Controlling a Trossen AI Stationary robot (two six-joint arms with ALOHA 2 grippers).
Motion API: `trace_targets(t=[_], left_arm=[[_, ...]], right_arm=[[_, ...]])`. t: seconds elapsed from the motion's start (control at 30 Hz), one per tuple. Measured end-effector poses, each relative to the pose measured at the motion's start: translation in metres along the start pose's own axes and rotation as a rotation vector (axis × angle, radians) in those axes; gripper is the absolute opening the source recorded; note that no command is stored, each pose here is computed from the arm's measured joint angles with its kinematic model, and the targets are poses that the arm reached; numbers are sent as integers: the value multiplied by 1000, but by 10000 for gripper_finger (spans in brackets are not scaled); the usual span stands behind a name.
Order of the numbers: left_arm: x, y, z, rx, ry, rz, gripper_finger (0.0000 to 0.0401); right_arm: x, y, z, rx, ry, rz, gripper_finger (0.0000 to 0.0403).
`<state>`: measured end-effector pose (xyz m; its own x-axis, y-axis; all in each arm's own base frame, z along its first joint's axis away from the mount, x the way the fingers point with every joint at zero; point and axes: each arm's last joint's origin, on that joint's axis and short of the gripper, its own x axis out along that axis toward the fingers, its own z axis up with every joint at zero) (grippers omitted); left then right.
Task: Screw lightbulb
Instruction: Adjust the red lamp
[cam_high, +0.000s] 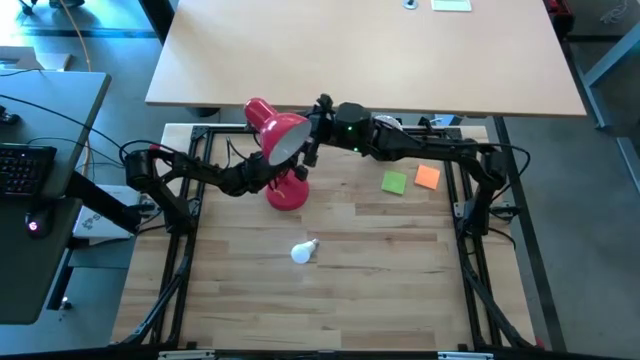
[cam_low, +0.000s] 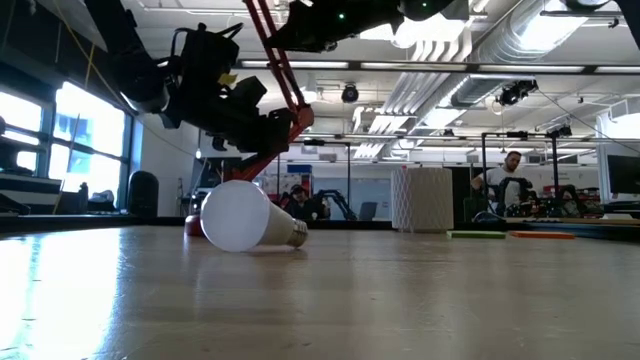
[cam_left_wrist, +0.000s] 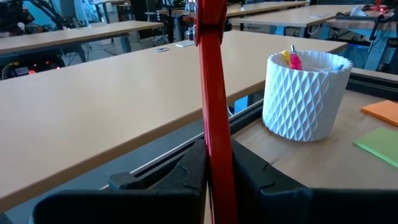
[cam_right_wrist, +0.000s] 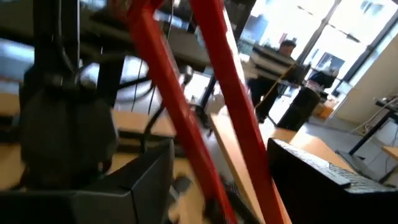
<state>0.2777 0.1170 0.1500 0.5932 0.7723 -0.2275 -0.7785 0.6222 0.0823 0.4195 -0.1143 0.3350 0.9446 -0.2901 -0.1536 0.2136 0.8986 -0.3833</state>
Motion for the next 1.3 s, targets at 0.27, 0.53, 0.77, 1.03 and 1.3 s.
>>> trace_targets(t=[0.27, 0.53, 0.77, 1.03, 1.3], left_arm=[[0, 1, -1, -14, 4, 19, 33], [0, 1, -1, -13, 7, 19, 33], [0, 1, -1, -13, 7, 18, 33], [0, 1, -1, -12, 6, 13, 33], [0, 0, -1, -10, 6, 16, 33]], right_arm=[[-10, -10, 1, -142, 47, 1, 252], [-35, -23, 19, -215, 51, -20, 249], [-42, -67, 16, 115, -20, -169, 191], [0, -67, -15, 352, -177, 1, 130], [14, -48, -19, 377, -201, 56, 122]])
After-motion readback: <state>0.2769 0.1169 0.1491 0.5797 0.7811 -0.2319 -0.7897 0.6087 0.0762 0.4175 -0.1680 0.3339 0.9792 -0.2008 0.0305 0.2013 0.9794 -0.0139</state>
